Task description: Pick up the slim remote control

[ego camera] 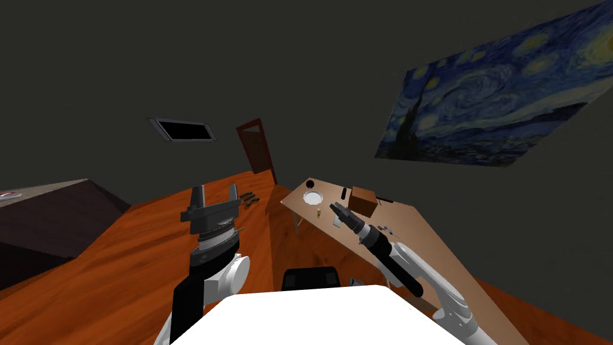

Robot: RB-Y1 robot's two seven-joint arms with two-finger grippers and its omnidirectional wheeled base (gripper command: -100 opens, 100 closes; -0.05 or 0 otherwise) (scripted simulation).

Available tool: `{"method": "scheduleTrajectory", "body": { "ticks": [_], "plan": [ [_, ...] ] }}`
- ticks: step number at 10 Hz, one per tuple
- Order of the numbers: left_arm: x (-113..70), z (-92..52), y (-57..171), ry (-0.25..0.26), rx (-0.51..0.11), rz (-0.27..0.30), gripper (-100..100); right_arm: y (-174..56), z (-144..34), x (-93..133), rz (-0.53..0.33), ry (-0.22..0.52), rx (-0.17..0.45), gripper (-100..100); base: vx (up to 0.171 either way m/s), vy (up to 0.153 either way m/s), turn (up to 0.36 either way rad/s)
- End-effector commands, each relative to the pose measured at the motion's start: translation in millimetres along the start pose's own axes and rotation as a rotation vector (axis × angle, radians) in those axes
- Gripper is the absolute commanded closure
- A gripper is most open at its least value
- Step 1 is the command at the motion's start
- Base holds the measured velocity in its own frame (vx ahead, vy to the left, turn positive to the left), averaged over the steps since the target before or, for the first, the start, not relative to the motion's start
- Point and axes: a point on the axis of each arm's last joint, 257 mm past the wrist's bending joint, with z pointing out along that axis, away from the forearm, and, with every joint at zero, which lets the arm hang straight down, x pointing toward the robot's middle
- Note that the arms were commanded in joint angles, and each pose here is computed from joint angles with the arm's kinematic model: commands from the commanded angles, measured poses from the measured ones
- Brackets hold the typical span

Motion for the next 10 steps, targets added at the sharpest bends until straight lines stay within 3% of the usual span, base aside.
{"method": "scheduleTrajectory", "body": {
  "ticks": [1, 2, 3, 4, 5, 6, 7, 8, 9, 10],
  "plan": [
    [0.0, 0.0, 0.0, 0.000, 0.000, 0.000, 0, -6.8, -4.3, 13.3, -0.036, 0.042, 0.011, -100, -0.021, -0.036, 0.192],
    [-0.1, 0.0, 0.0, 0.000, 0.000, 0.000, 0, -19.0, -11.8, 33.4, -0.079, 0.112, 0.028, -100, -0.023, -0.037, 0.383],
    [0.0, 0.0, 0.0, 0.000, 0.000, 0.000, 0, -19.5, -12.0, 35.6, -0.095, 0.121, 0.029, -100, -0.022, -0.036, 0.194],
    [-0.1, -0.1, 0.0, 0.000, 0.000, 0.000, 0, -32.9, -22.1, 56.0, -0.140, 0.194, 0.046, -100, -0.029, -0.021, 0.336],
    [0.0, 0.0, 0.0, 0.000, 0.000, 0.000, 0, -33.6, -22.6, 58.2, -0.157, 0.204, 0.046, -100, -0.019, -0.032, 0.204],
    [-0.1, -0.1, 0.0, 0.000, 0.000, 0.000, 0, -47.8, -35.4, 78.5, -0.203, 0.280, 0.063, -100, -0.018, -0.031, 0.404],
    [0.0, 0.0, 0.0, 0.000, 0.000, 0.000, 0, -48.8, -36.1, 80.8, -0.220, 0.290, 0.063, -100, -0.016, -0.024, 0.169],
    [-0.1, -0.1, 0.0, 0.000, 0.000, 0.000, 0, -63.2, -51.4, 99.9, -0.265, 0.366, 0.077, -100, -0.016, -0.017, 0.320],
    [0.0, 0.0, 0.0, 0.000, 0.000, 0.000, 0, -65.0, -52.9, 102.8, -0.285, 0.379, 0.078, -100, -0.012, -0.029, 0.210],
    [-0.1, -0.1, 0.0, 0.000, 0.000, 0.000, 0, -80.9, -71.5, 121.2, -0.329, 0.459, 0.092, -100, -0.012, -0.025, 0.320]
  ]
}}
